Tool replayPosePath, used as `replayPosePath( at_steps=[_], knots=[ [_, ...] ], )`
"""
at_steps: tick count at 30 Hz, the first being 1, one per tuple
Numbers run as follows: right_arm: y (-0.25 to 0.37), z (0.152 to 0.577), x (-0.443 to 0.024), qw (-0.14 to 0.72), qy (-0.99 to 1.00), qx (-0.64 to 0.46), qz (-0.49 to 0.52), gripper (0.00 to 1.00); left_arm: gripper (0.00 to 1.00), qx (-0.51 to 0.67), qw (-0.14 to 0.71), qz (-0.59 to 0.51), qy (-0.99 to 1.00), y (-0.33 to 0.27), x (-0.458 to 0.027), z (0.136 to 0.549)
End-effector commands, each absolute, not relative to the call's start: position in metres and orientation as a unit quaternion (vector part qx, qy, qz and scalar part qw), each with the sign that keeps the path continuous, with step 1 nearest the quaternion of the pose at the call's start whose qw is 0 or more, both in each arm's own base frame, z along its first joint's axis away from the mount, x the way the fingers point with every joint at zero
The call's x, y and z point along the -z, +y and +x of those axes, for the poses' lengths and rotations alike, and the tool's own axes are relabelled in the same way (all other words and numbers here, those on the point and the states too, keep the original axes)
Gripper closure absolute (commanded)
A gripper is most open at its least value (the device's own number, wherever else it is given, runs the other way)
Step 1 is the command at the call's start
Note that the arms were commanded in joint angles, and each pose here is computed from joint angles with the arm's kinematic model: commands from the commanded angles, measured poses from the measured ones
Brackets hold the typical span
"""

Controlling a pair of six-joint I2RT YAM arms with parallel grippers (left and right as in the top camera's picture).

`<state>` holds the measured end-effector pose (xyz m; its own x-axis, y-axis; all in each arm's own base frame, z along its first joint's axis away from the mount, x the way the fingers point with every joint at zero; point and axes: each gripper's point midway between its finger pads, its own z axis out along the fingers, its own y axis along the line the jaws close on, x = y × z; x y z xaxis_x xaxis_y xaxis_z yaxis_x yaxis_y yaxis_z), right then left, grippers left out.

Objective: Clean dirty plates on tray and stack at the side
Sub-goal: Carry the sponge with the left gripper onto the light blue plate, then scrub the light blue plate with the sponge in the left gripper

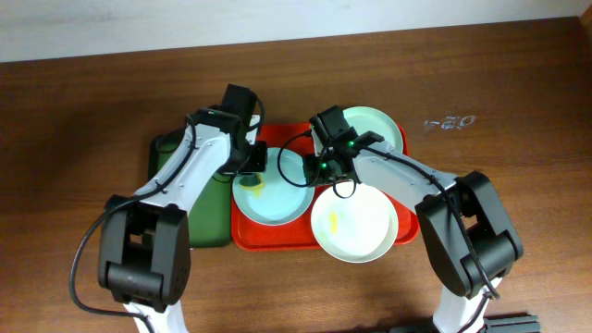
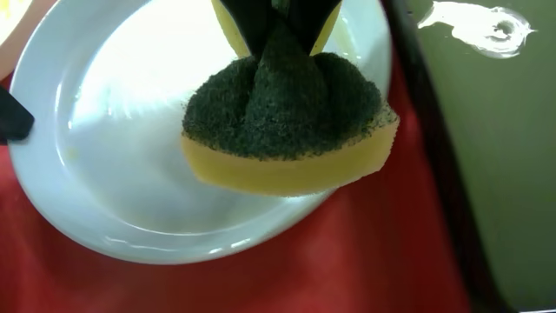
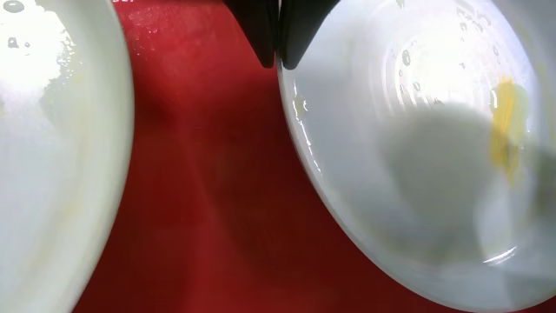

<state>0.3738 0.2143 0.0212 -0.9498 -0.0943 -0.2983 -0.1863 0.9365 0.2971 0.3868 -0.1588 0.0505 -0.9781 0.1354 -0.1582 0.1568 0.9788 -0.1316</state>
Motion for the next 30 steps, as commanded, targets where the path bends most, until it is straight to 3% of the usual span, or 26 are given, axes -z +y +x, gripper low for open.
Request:
replayPosePath(
  at_steps=[1, 11, 16, 19, 26, 30],
  knots=[
    [0.217, 0.370, -0.016, 0.135, 0.975, -0.161, -0.077, 0.96, 1.00, 0.077, 0.057, 0.061, 0.994, -0.155, -0.041, 0.380],
    [0.217, 0.370, -0.016, 0.135, 0.975, -0.161, -0.077, 0.96, 1.00, 0.133, -0.069, 0.073, 0.986, -0.189, 0.038, 0.339],
    [0.217, 0.370, -0.016, 0.135, 0.975, -0.161, -0.077, 0.96, 1.00, 0.216, 0.040, 0.088, 0.972, -0.213, -0.059, 0.376],
    [0.217, 0.370, -0.016, 0.135, 0.975, -0.161, -0.077, 0.96, 1.00, 0.144, 0.097, 0.076, 0.982, -0.181, -0.085, 0.388],
    [0.217, 0.370, -0.016, 0.135, 0.975, -0.161, -0.077, 0.96, 1.00, 0.059, 0.019, 0.064, 0.996, -0.152, -0.005, 0.367],
    [0.217, 0.370, -0.016, 0.135, 0.975, -0.161, -0.077, 0.96, 1.00, 0.106, -0.056, 0.060, 0.991, -0.173, 0.034, 0.343]
  ],
)
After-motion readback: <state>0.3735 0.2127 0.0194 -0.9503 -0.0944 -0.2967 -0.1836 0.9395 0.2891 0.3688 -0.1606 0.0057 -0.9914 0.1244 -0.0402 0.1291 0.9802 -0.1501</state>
